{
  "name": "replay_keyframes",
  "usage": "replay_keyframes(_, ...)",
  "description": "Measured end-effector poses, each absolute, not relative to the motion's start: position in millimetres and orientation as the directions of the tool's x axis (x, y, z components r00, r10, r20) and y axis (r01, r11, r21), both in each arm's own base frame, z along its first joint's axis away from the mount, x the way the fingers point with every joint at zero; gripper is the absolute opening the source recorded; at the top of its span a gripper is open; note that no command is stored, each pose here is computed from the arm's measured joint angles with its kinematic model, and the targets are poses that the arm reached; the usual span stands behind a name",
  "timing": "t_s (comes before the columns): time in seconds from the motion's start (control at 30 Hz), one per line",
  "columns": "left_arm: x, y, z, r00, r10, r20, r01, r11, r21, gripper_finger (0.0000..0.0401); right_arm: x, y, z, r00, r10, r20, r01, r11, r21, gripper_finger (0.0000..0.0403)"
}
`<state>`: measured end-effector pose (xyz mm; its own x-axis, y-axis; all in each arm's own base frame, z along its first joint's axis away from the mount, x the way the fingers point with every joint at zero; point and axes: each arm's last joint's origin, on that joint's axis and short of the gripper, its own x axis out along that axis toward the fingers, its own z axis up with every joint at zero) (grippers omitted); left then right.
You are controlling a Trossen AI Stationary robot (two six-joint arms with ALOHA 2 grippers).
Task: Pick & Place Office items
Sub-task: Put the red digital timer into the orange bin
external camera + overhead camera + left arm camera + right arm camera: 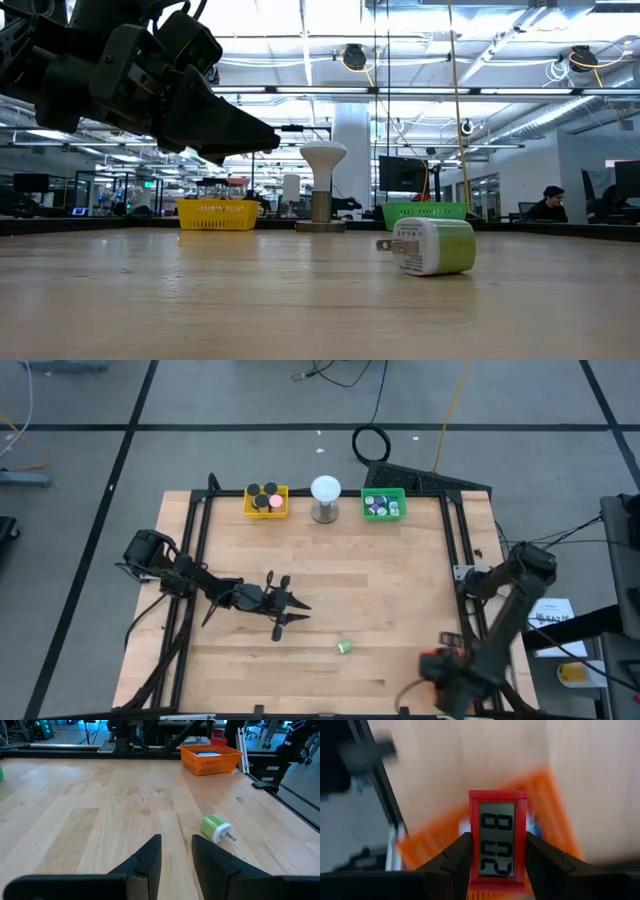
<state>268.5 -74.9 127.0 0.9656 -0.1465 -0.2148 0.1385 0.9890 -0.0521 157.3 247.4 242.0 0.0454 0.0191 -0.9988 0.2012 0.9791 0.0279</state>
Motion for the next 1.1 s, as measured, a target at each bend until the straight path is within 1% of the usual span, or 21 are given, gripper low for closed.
replay_keyframes(0.1,268,-75,127,0.966,-0.146,-0.215,0.138,0.989,-0.052,0.0108,134,261,239,-0.013,0.023,-1.000,0.232,0.973,0.019,0.0142)
replay_keyframes(0.23,268,-75,127,0.966,-0.146,-0.215,0.138,0.989,-0.052,0.0108,115,274,229,-0.115,0.011,-0.993,0.247,0.969,-0.018,0.0142)
replay_keyframes(0.4,268,-75,127,0.966,-0.146,-0.215,0.138,0.989,-0.052,0.0108,111,283,215,-0.156,-0.017,-0.988,0.213,0.976,-0.051,0.0142)
replay_keyframes(0.57,268,-75,127,0.966,-0.146,-0.215,0.138,0.989,-0.052,0.0108,113,289,204,-0.225,0.000,-0.974,0.179,0.983,-0.041,0.0150)
replay_keyframes(0.67,268,-75,127,0.966,-0.146,-0.215,0.138,0.989,-0.052,0.0108,114,291,203,-0.242,0.026,-0.970,0.179,0.984,-0.018,0.0152)
replay_keyframes(0.8,268,-75,127,0.966,-0.146,-0.215,0.138,0.989,-0.052,0.0108,114,291,203,-0.247,0.027,-0.969,0.214,0.976,-0.028,0.0155)
replay_keyframes(1.03,268,-75,127,0.966,-0.146,-0.215,0.138,0.989,-0.052,0.0108,115,290,203,-0.248,0.023,-0.969,0.266,0.963,-0.046,0.0193)
replay_keyframes(1.1,268,-75,127,0.966,-0.146,-0.215,0.138,0.989,-0.052,0.0108,116,290,203,-0.246,0.028,-0.969,0.271,0.962,-0.041,0.0197)
